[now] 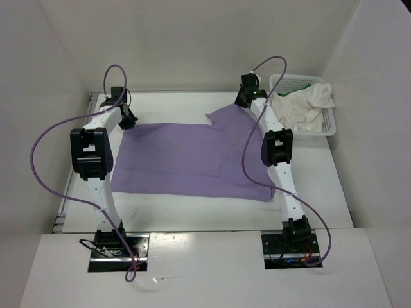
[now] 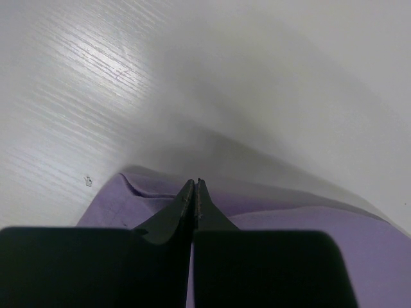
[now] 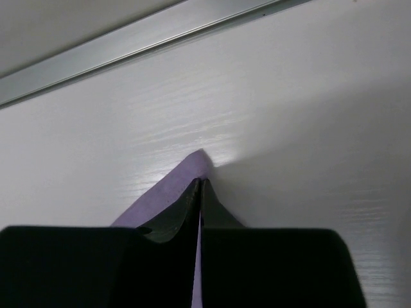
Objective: Fold and stack the t-shirts
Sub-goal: Grap the side of the flattened tshirt furthest away from the robot with both arms, then fold the other side of the tshirt into a rectangle
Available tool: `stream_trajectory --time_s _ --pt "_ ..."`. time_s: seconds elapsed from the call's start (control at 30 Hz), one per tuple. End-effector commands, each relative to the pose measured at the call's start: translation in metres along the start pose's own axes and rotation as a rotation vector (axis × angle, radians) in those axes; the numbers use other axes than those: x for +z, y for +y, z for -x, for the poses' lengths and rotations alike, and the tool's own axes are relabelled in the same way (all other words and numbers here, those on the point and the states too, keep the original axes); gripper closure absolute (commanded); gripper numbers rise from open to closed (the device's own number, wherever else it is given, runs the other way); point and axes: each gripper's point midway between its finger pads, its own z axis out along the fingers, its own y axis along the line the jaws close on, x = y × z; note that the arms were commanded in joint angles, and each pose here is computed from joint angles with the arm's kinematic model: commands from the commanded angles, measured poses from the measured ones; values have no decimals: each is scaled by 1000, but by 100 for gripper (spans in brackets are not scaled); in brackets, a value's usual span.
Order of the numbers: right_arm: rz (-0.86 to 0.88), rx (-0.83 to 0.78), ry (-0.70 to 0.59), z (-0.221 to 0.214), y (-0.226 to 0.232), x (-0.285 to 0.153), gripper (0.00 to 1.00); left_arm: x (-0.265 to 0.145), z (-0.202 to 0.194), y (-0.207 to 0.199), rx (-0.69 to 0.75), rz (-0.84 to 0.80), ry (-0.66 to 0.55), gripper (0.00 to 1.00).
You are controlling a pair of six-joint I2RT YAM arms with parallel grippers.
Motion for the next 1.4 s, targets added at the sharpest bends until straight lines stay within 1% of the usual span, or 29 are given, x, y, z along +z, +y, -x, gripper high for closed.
stream_trajectory --time_s 0.0,0.07,0.1,0.13,0.17,0.2,0.27,0.3,0.33,0.37,0.4,0.47,0.5,0.53,0.57,0.6,0.63,0.67,0.7,0.83,0.9,0.97,1.0,1.03,1.13,1.17,1.3,1.37 --pt "67 51 -16 18 11 -7 100 -18 17 -11 -10 -40 -50 100" --pt "99 59 -30 37 16 -26 100 -22 20 -12 -11 -45 -59 100" --pt "144 58 -37 50 28 -43 100 -22 20 -12 -11 -45 -59 100" --pt "160 57 -25 53 32 -52 100 -27 23 -14 -2 -59 -65 100" --pt "148 64 -3 56 25 -63 100 -33 27 -15 -4 -66 -76 100" --pt "160 64 -6 67 31 -83 100 -33 28 -14 5 -58 -81 100" --pt "172 43 40 62 33 -102 100 -39 28 -12 14 -60 -87 100" --pt "142 44 120 34 21 -95 100 -41 29 -4 28 -25 -103 100" --pt "170 43 86 52 29 -125 100 -40 27 1 29 -6 -104 100" --pt "174 43 79 45 24 -142 100 -43 24 3 41 -1 -97 100" --pt "170 55 66 41 20 -151 100 -47 24 4 41 0 -96 100" --pt "179 83 84 26 11 -167 100 -50 27 10 34 14 -99 100" --pt "163 84 115 8 1 -179 100 -52 25 8 35 -1 -90 100" --pt "159 84 122 1 -2 -184 100 -54 23 10 36 0 -88 100" --pt "136 86 164 -22 -14 -185 100 -55 15 12 38 -5 -71 100" --pt "132 86 171 -28 -17 -193 100 -54 9 12 40 -14 -53 100" --pt "129 85 144 -22 -19 -210 100 -56 10 16 22 -9 -54 100" --pt "113 85 175 -40 -28 -213 100 -58 7 16 23 -18 -48 100" --pt "110 85 179 -48 -33 -227 100 -60 0 20 25 -12 -37 100" --pt "108 95 182 -65 -42 -257 100 -71 -13 25 8 -41 -8 100" --pt "93 94 187 -78 -52 -275 100 -71 -24 36 4 -23 13 100" --pt "89 104 194 -91 -60 -293 100 -79 -23 41 -4 -22 3 100" --pt "89 104 192 -95 -62 -299 100 -80 -34 47 -1 -9 27 100" --pt "85 114 224 -110 -67 -304 100 -87 -32 49 -3 -9 10 100" --pt "106 114 205 -112 -68 -325 100 -100 -31 60 -21 0 -1 100" --pt "100 114 217 -116 -70 -331 100 -103 -27 61 -23 3 -17 100" --pt "132 114 182 -112 -69 -365 100 -129 -18 70 -43 2 -62 100" --pt "112 122 202 -121 -77 -370 100 -129 -22 72 -42 5 -57 100"
